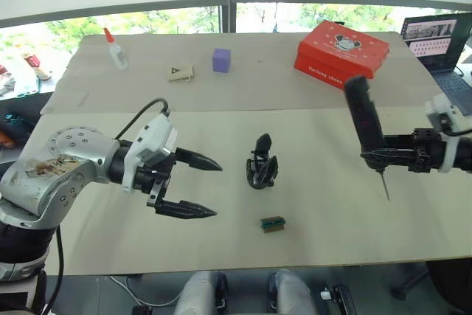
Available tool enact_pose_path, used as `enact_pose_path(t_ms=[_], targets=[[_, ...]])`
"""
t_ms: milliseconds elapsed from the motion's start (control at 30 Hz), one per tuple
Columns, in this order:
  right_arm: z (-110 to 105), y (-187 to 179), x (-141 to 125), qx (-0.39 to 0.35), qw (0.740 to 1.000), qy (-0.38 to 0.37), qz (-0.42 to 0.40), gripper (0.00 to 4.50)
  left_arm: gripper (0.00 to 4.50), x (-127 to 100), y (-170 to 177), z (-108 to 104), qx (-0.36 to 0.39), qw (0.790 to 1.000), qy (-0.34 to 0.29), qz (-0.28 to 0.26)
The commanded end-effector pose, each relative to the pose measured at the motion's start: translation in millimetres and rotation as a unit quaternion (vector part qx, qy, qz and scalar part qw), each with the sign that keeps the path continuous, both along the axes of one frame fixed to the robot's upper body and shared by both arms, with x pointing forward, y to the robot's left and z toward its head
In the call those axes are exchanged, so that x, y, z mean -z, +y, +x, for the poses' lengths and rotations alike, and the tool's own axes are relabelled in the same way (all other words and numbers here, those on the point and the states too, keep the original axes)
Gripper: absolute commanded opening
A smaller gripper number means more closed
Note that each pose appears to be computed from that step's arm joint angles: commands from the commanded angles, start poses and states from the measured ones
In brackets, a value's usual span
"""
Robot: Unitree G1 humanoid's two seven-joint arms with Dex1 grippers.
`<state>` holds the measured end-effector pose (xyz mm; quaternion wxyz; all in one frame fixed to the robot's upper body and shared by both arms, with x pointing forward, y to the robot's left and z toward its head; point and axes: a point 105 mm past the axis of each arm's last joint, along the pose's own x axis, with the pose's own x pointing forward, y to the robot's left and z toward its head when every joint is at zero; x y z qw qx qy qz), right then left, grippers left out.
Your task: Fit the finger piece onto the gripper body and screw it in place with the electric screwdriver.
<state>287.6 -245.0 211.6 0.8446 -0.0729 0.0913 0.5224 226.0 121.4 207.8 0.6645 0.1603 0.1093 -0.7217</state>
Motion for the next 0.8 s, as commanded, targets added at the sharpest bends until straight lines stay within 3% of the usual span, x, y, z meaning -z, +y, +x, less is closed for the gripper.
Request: enact_pose_path(t_ms=[33,167,267,533,800], targets=[[-25,45,-29,-0.037,0.994,-0.089,0.054,1.94,4.5,3,1,-5,0.028,0.999,-0.032,0.017],[-58,83,-34,-0.073,0.983,-0.129,0.109,1.94,4.5,21,4,-4,0.039,0.995,-0.08,0.042],[-80,106,-38,-0.084,0.972,-0.176,0.135,1.94,4.5,30,0,-2,0.024,0.996,-0.078,0.021],[-80,109,-22,0.007,0.971,-0.15,0.184,1.94,4.5,48,-14,7,-0.013,0.994,-0.1,-0.032],[-88,113,5,-0.034,0.971,-0.158,0.175,1.94,4.5,69,-16,2,-0.007,0.993,-0.111,-0.037]])
